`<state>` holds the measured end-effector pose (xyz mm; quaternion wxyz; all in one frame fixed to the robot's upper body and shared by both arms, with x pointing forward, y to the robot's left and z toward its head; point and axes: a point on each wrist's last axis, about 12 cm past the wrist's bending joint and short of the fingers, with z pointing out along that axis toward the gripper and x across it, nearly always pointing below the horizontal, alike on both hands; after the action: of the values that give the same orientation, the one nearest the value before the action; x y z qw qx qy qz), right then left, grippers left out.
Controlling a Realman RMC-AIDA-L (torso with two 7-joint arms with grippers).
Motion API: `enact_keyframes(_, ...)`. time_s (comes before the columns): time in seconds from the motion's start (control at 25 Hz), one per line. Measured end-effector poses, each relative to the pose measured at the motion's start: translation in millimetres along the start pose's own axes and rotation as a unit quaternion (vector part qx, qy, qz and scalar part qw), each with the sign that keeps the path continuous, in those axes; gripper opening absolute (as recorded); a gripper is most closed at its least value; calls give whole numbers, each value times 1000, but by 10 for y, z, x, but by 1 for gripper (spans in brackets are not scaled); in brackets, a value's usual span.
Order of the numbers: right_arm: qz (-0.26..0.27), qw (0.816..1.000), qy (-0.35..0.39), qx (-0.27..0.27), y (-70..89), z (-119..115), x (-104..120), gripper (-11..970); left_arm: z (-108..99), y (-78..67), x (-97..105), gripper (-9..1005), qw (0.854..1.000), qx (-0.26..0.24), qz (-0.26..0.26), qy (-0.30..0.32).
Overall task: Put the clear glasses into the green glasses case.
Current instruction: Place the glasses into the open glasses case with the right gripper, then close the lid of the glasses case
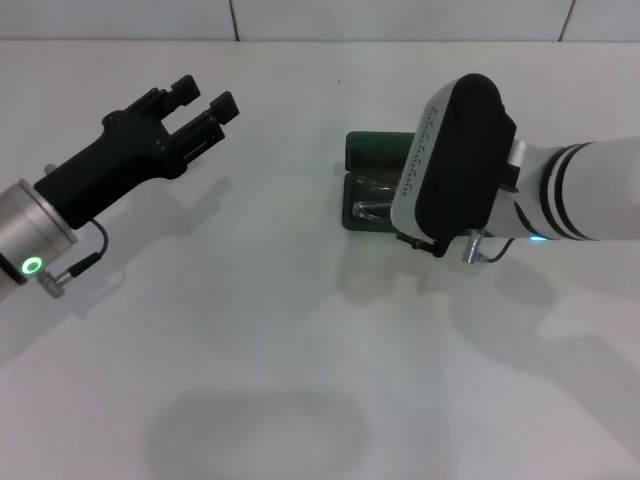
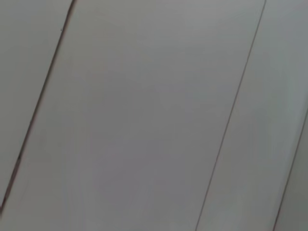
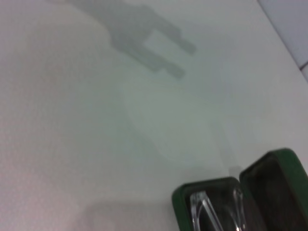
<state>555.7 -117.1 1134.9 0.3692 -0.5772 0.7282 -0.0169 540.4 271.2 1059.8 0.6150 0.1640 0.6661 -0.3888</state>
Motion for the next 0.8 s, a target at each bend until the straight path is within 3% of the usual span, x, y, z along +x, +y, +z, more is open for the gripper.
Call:
enact_keyframes(0.36,30,995,-87,-23,-78,-235,3,383,-86,23,-12,679,1000,-5,1,-4)
enact_keyframes(0.56,93,972,-212,-43,-268,-482,182,383,-198,36,-14,679,1000,-8,1,-9)
enact_keyframes(0.64,147,945,-289,-42,-369,-624,436,384,-179,31,-20,679,1000,-6,3,-10)
enact_keyframes(0.72,200,906,-373,-19,-484,-762,764,384,-135,21,-30,679,1000,-1,5,-11)
enact_keyframes(0.8,251,847,-468,19,-612,-902,1121,384,-99,7,-36,679,1000,4,5,-13)
